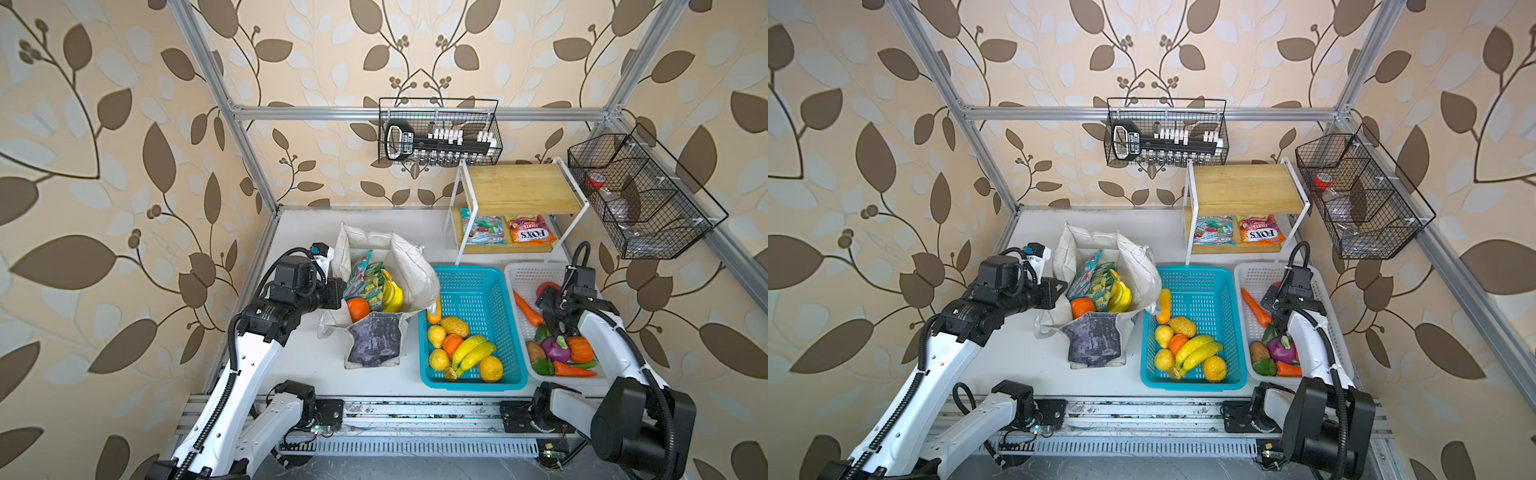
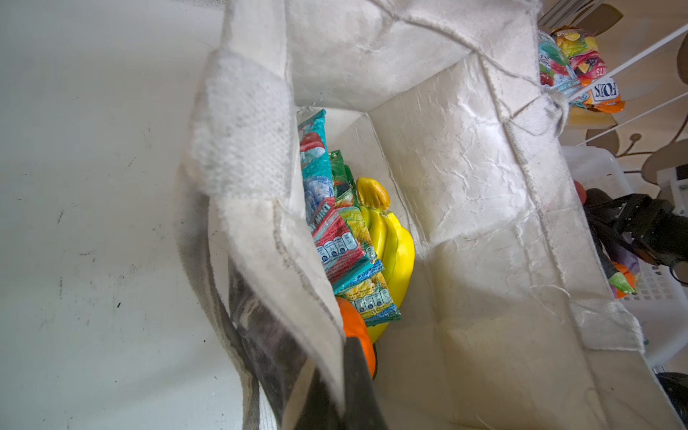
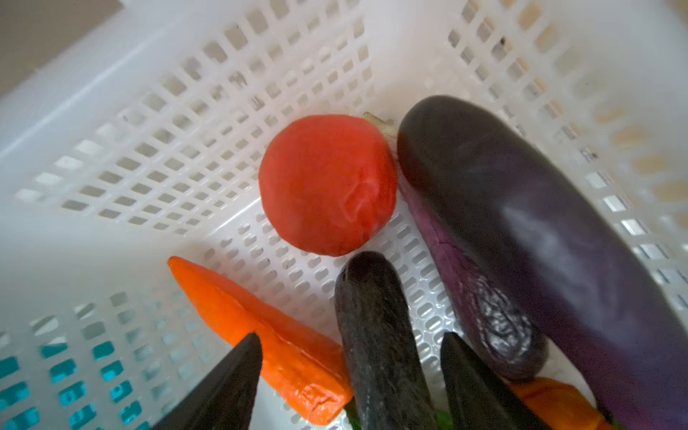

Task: Place the food into the grocery bag and tie it
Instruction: 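Lower the open right gripper toward the dark cucumber in the white basket, then close the right gripper on the end of the dark cucumber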

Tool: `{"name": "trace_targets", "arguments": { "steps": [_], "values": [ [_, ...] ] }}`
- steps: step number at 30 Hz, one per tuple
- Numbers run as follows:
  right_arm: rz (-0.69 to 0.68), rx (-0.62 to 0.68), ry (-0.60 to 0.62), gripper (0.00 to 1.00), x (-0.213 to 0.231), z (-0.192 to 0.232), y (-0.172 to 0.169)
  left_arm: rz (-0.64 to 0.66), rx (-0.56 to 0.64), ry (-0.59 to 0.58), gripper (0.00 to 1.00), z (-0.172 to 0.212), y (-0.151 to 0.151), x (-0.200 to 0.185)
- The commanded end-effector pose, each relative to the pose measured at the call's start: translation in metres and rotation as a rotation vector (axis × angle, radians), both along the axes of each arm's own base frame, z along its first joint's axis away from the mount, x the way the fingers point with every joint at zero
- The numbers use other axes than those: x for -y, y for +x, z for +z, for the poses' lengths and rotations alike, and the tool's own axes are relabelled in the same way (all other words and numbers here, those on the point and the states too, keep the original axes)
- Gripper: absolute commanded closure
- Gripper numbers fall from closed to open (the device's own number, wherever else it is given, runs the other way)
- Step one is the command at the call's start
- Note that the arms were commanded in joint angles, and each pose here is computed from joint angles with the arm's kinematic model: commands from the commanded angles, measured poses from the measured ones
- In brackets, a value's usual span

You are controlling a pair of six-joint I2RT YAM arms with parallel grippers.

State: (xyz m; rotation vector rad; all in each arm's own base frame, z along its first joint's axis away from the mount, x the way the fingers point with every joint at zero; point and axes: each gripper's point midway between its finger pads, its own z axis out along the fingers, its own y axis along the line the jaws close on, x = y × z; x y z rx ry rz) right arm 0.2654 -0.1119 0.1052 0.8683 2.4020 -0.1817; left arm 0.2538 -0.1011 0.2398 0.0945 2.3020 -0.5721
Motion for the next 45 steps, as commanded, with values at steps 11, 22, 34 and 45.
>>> {"name": "trace_targets", "arguments": {
  "steps": [11,22,34,45],
  "values": [
    [0.026,-0.155,0.014,0.43,-0.003,0.007,-0.016,-0.064,0.073,-0.017,1.0,0.021,-0.015,0.014],
    [-0.001,-0.357,0.062,0.4,-0.013,-0.006,-0.046,-0.118,0.071,-0.008,1.0,0.019,-0.022,0.026],
    [0.028,-0.377,0.141,0.42,-0.021,-0.049,-0.034,-0.112,0.065,0.024,1.0,0.016,-0.021,0.024],
    [0.026,-0.315,0.183,0.69,-0.018,-0.06,-0.031,-0.119,0.05,0.03,1.0,0.013,-0.019,0.025]
  ]
}}
